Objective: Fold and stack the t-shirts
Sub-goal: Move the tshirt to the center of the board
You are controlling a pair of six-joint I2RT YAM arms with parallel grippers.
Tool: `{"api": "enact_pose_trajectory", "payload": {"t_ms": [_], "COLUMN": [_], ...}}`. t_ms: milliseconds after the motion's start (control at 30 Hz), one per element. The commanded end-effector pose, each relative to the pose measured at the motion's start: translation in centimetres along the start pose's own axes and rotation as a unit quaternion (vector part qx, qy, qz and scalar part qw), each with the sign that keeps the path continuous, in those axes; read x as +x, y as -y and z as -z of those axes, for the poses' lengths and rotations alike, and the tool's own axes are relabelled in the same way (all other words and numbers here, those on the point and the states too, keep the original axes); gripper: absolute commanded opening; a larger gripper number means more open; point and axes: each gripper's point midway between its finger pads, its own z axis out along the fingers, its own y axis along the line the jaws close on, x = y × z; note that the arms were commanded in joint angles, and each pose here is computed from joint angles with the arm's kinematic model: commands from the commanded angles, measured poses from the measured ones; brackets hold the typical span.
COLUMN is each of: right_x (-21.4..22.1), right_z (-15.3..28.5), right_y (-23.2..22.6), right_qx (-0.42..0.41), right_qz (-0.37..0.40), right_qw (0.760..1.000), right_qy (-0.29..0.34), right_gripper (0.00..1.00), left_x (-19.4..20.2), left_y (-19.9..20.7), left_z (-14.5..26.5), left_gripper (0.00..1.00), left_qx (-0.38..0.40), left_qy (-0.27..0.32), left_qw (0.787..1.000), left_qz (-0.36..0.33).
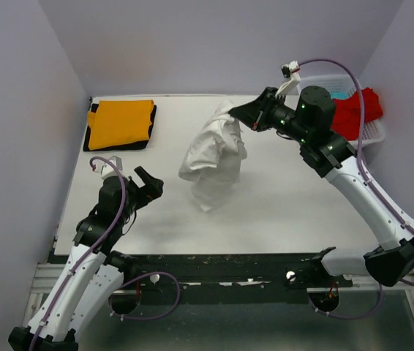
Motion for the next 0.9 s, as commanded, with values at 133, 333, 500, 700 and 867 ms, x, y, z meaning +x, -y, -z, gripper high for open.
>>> {"api": "enact_pose_trajectory", "payload": {"t_ms": [133,333,500,700,867], "right_x": [10.6,17.8,16.2,15.0,18.5], "right_z": [-2.2,-3.8,-3.2,2.7,10.4], "right_y": [4.9,14.2,17.3,18.0,21.5], "right_qx": [0.096,0.237,0.329,0.374,0.466], "right_qz": [-0.052,-0.024,0.017,0.031,0.018], "right_qw": [0.992,0.965,0.940,0.926,0.884], "right_qy": [-0.062,-0.108,-0.091,-0.043,-0.032], "right_gripper": [0.01,0.21,0.93,1.00,1.00], "left_x": [3.6,6.5,8.5,9.2,9.3], "left_y": [-1.6,0.4,2.4,2.9,4.8], "left_z": [-1.1,-2.9,-4.6,-7.3,-8.5], "left_gripper": [0.99,0.99,0.99,0.97,0.95], "left_qx": [-0.009,0.058,0.105,0.099,0.133], "left_qy": [-0.054,-0.117,-0.174,-0.200,-0.216], "left_qw": [0.998,0.991,0.979,0.975,0.967], "left_qz": [0.012,-0.003,-0.012,-0.011,-0.014]}}
